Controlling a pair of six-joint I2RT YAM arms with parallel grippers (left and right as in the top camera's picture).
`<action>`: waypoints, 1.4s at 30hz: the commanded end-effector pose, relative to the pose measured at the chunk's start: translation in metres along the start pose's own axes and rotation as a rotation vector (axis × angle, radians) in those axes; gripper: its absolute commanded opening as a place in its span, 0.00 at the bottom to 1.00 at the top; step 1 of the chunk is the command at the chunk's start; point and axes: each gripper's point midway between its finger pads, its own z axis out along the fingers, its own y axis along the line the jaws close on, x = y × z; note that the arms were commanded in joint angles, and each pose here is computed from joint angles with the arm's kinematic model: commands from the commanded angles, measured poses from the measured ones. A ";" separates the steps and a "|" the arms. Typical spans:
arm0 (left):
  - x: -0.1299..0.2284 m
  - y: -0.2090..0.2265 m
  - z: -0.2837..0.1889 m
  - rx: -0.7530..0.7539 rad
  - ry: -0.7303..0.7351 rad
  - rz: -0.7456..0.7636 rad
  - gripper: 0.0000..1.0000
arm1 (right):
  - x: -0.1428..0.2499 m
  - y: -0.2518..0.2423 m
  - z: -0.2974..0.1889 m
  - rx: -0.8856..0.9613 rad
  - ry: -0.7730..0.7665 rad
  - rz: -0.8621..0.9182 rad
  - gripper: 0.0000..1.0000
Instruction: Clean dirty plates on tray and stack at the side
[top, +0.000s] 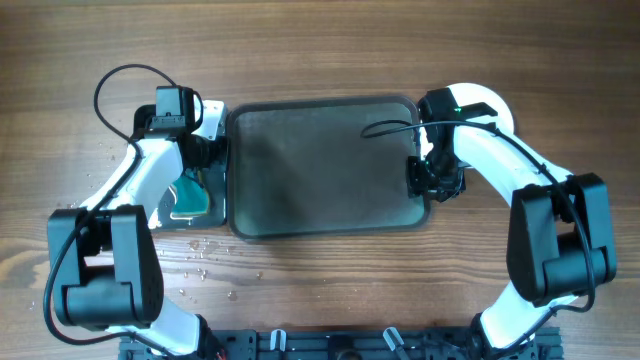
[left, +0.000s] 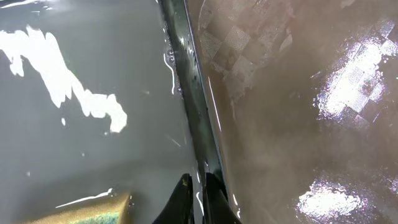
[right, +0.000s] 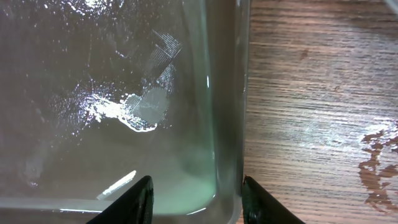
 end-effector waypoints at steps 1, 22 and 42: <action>0.004 -0.021 0.006 0.086 0.008 0.040 0.04 | 0.005 0.009 -0.003 -0.045 0.006 0.009 0.47; 0.000 -0.021 0.006 0.088 -0.010 0.043 0.04 | 0.026 0.011 0.008 -0.076 0.078 0.012 0.25; -0.014 -0.019 0.001 0.081 -0.056 -0.012 0.27 | -0.056 0.036 -0.084 -0.123 -0.214 -0.084 0.70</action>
